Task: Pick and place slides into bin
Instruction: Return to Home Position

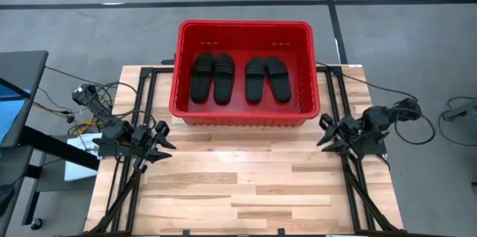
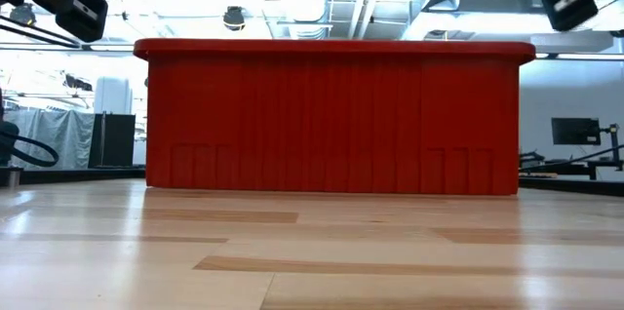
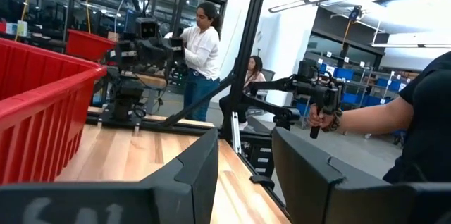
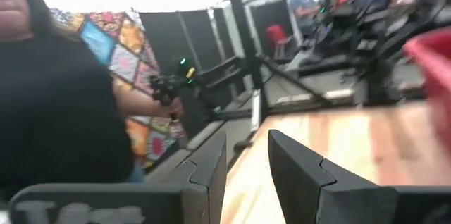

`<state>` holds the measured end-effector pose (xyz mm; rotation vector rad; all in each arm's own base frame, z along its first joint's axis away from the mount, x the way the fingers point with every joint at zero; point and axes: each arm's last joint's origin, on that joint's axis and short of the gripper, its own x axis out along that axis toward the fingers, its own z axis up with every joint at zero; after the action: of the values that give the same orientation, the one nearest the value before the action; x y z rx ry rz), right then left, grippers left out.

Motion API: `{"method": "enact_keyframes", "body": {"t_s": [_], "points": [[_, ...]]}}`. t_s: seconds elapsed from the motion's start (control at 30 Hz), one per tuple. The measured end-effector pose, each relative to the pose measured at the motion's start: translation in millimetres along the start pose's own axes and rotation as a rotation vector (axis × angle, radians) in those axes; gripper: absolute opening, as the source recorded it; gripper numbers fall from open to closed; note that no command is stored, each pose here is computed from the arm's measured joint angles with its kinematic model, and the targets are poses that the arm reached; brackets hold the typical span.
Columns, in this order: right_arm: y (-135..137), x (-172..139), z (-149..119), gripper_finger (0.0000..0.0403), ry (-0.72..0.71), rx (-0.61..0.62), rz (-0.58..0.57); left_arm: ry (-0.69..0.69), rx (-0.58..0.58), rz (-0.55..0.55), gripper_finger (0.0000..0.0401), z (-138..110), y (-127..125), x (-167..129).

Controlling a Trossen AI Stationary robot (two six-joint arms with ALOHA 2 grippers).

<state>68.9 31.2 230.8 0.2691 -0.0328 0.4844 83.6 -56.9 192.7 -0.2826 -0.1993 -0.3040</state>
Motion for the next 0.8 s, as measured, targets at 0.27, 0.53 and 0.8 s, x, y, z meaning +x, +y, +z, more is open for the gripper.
{"method": "enact_keyframes", "body": {"t_s": [0.27,0.53,0.8], "points": [[-6,10,-33,0.0098,0.016,0.025,-0.074,0.006,0.001,-0.003,0.0125,-1,0,0],[-14,16,-61,0.0098,-0.011,0.005,-0.222,0.006,0.008,0.014,0.0125,-1,0,0],[-19,16,-60,0.0098,-0.036,-0.066,-0.386,0.000,0.062,0.140,0.0125,-1,4,0]]}}
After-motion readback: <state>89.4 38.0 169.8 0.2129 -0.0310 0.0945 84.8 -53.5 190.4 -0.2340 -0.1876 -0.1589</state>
